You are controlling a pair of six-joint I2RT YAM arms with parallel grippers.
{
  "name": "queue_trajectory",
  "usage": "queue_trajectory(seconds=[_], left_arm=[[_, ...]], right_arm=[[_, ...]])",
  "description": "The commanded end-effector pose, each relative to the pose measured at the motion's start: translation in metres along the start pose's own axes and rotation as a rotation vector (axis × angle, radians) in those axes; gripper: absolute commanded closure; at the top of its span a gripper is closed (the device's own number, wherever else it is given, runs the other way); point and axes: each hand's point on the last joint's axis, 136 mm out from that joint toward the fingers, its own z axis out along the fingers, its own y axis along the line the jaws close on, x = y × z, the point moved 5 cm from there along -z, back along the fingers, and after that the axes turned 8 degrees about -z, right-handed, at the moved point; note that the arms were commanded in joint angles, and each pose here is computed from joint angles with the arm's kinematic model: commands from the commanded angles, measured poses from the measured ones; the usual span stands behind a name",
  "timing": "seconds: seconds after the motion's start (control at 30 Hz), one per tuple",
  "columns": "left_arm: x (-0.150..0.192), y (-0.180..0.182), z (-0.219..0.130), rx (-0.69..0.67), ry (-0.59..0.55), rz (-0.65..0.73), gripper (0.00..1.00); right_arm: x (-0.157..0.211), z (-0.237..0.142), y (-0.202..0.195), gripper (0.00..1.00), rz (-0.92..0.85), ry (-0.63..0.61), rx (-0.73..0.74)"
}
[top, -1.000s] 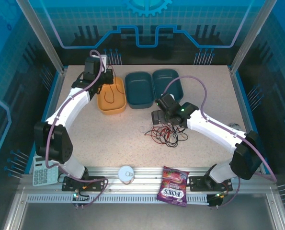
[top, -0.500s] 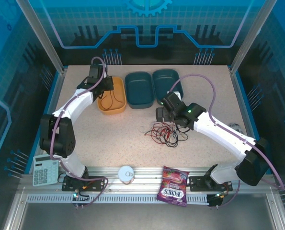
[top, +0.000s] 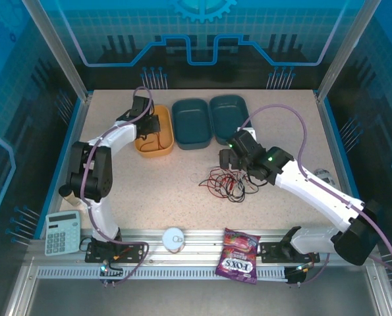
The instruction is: Untangle the cables
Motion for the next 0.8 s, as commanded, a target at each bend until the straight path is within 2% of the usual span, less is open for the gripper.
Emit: queue_trajectory(seconds=[0.0,0.43,0.7,0.77], left_arm=[[-0.005,0.001,0.009,-0.019,0.015,-0.022,0.98],[-0.009,0.001,0.041,-0.098,0.105,0.022,0.98],[-0.017,-0.003,0.029,-0.097,0.099,-0.005,0.63],[-0.021,-0.004,0.022,-0.089,0.085,-0.006,0.57]], right_arm=[[0.0,-0.004,-0.008,0.0,0.041,-0.025,0.016],[-0.004,-0.006,-0.004,0.0,0.029,-0.028,-0.005],[-0.005,-0.007,-0.004,0.0,0.016,-0.024,0.001],[-0.006,-0.005,-0.004,0.0,0.013,-0.021,0.003]])
